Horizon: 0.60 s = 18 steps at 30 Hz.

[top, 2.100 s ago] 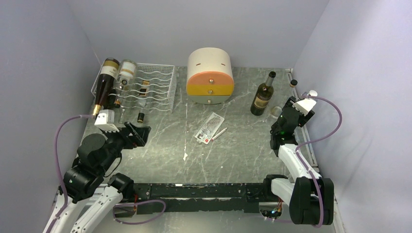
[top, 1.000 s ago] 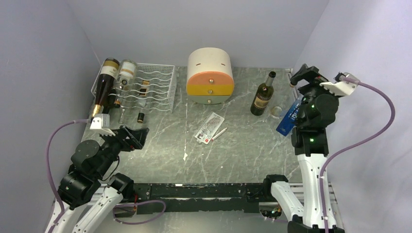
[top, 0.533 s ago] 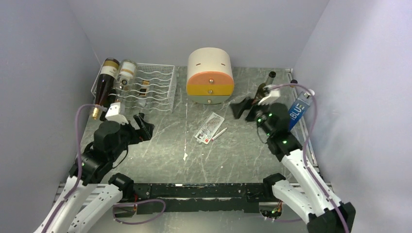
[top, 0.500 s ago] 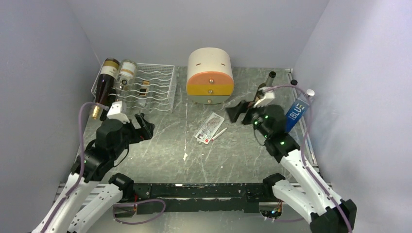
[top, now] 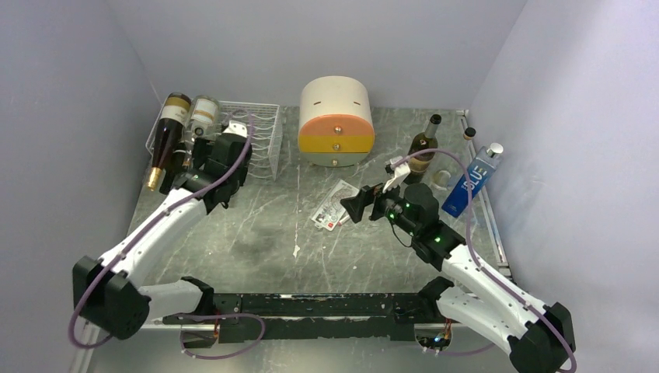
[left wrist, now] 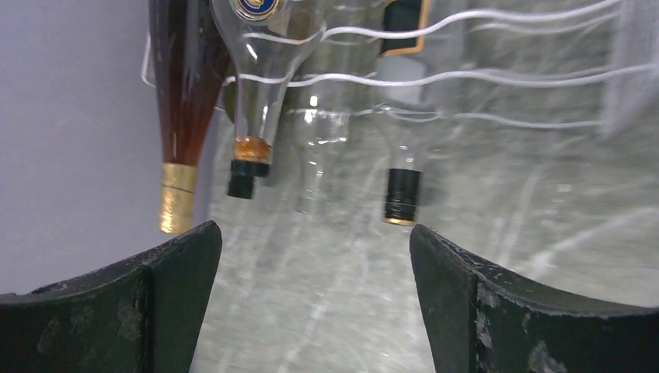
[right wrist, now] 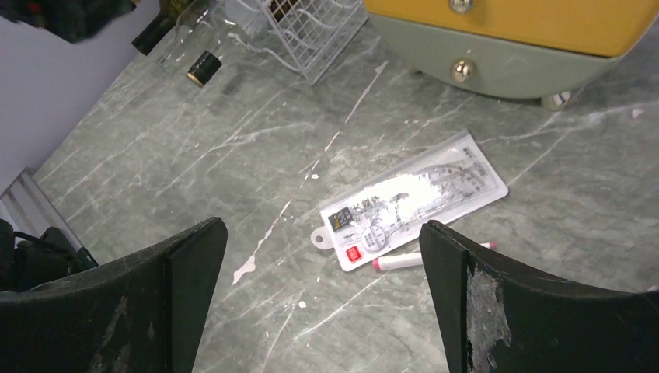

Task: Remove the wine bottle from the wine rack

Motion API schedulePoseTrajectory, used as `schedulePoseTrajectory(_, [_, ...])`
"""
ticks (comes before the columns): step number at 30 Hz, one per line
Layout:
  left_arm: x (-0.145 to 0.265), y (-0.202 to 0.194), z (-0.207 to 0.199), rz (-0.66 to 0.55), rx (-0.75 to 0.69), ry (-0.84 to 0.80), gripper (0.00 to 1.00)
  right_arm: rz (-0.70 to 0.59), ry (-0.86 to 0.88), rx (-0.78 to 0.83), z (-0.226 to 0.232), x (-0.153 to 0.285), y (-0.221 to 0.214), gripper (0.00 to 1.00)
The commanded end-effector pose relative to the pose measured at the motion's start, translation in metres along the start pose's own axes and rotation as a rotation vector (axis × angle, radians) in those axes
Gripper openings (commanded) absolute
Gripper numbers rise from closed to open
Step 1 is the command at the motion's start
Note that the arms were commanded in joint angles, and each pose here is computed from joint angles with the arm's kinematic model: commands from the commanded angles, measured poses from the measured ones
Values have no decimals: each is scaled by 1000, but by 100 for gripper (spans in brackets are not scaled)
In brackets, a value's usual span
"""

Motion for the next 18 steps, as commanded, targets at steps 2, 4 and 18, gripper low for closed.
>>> schedulePoseTrajectory(2, [-41,26,25,-112,-213,139,94,-69,5,69,0,6,9,100])
schedulePoseTrajectory(4, [-59,29,35,-88,-184,128,94,-65,14,66,1,7,6,100])
schedulePoseTrajectory(18, [-135,8,42,-20,-174,123,92,-55,22,66,2,7,-4,100])
Point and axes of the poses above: each gripper's point midway between its finger pads, its own x axis back along the fingers, its own z axis along the line the jaws close on, y = z × x, the point moved 4 cm from there along x, back along the fingers, and after that the axes turned 15 degrees about x, right-handed, at the moved point
